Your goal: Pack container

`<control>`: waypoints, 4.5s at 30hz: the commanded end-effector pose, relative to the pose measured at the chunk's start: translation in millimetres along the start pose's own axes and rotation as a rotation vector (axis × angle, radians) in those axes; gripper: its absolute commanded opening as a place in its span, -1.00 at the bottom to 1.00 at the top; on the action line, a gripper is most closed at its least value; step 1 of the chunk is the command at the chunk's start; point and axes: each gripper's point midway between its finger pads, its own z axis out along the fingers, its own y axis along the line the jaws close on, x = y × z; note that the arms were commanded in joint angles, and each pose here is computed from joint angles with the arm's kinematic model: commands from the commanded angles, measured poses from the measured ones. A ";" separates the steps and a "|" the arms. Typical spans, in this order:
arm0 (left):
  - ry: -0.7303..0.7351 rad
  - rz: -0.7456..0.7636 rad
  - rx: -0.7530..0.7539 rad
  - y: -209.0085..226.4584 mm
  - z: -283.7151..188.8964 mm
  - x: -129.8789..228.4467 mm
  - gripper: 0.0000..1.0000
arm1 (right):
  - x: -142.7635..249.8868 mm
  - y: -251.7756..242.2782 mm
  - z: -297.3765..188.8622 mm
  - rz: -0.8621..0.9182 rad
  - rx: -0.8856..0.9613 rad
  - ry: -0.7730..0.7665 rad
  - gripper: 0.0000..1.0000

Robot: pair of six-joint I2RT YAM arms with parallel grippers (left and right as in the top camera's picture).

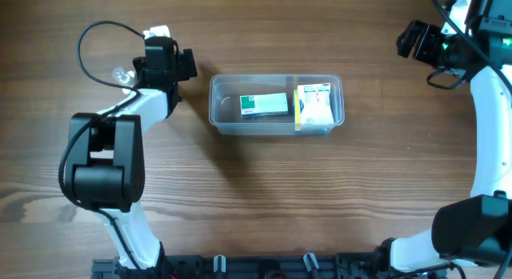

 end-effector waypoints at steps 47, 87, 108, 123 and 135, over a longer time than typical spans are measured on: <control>0.138 0.025 0.104 -49.3 -79.5 -122.9 0.99 | -1.5 0.6 -0.5 0.010 0.004 -0.004 0.99; 0.489 -0.032 0.054 -11.6 1.8 -19.1 0.91 | -1.5 0.6 -0.5 0.010 0.004 -0.004 0.99; 0.567 -0.008 -0.010 -1.8 22.3 18.0 0.89 | -1.5 0.7 -0.5 0.011 0.003 -0.004 0.99; 0.591 -0.001 -0.025 0.7 25.6 28.3 0.82 | -1.5 0.6 -0.5 0.010 0.004 -0.004 1.00; 0.613 0.001 -0.025 0.9 24.4 34.4 0.43 | -1.5 0.7 -0.5 0.011 0.003 -0.004 1.00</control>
